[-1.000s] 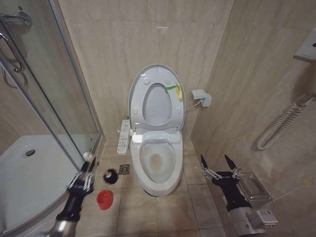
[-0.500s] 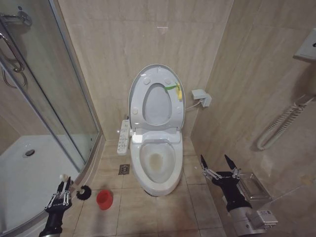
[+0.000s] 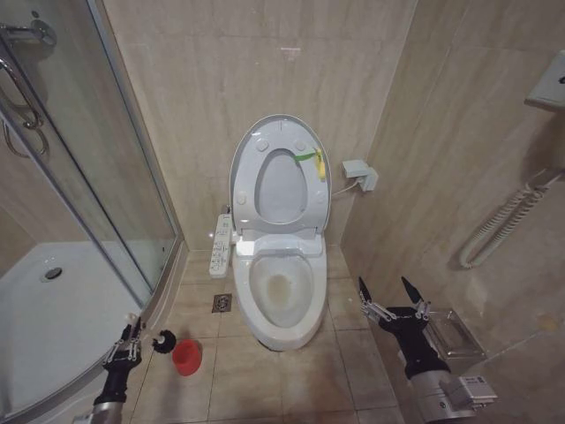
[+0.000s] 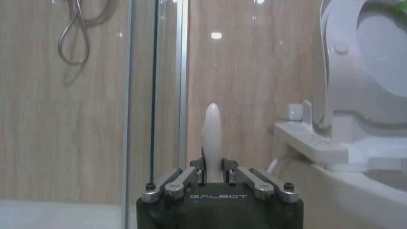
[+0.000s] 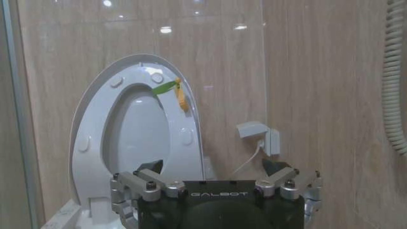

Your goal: Open the toilet lid, clean the toilet bowl with a toilet brush, close the toilet lid, and flush.

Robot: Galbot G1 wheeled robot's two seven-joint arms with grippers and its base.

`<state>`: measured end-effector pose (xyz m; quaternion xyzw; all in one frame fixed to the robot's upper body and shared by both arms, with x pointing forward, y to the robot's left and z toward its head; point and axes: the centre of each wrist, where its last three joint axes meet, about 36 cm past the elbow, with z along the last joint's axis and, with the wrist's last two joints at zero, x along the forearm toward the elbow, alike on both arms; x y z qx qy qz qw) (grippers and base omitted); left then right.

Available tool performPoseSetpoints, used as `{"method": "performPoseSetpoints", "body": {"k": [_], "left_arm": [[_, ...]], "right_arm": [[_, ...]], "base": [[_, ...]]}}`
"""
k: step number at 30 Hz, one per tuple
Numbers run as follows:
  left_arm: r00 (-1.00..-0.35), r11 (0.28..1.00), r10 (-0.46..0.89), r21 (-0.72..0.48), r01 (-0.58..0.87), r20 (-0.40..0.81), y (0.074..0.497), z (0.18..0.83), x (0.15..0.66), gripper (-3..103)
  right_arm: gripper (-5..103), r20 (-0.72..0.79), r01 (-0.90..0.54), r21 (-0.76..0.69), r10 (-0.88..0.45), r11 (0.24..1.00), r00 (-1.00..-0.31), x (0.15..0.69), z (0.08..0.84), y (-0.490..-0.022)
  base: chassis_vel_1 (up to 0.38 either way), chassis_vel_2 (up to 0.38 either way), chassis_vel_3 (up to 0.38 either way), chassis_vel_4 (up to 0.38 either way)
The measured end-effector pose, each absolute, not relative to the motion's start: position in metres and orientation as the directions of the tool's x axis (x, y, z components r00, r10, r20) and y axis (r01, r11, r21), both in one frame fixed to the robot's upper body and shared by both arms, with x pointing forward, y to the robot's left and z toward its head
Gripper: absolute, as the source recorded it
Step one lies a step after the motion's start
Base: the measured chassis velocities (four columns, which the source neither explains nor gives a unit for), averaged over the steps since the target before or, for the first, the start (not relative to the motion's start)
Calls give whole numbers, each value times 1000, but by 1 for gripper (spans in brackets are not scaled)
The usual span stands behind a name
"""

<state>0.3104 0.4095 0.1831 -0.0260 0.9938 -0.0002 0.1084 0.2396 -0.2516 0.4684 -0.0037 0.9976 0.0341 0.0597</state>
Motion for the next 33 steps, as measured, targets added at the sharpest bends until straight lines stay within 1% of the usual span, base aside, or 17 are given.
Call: {"method": "performPoseSetpoints", "body": {"k": [4,9,33], "left_arm": [[-977,998,-47,-49,-37,-208,406,163,317,19],[-980,997,-12,-72,2,-200,407,154,324,19],[-993,997,22,-73,30,-119,424,129,350,19]], "right_arm": [[100,-119,-11,68,-3,998,-993,240,468,-252],[100,-119,-11,68,-3,998,-993,240,468,-252],[100,-119,-11,68,-3,998,-993,240,468,-252]], "base": [[0,0,0,0],[0,0,0,0],[0,0,0,0]]}}
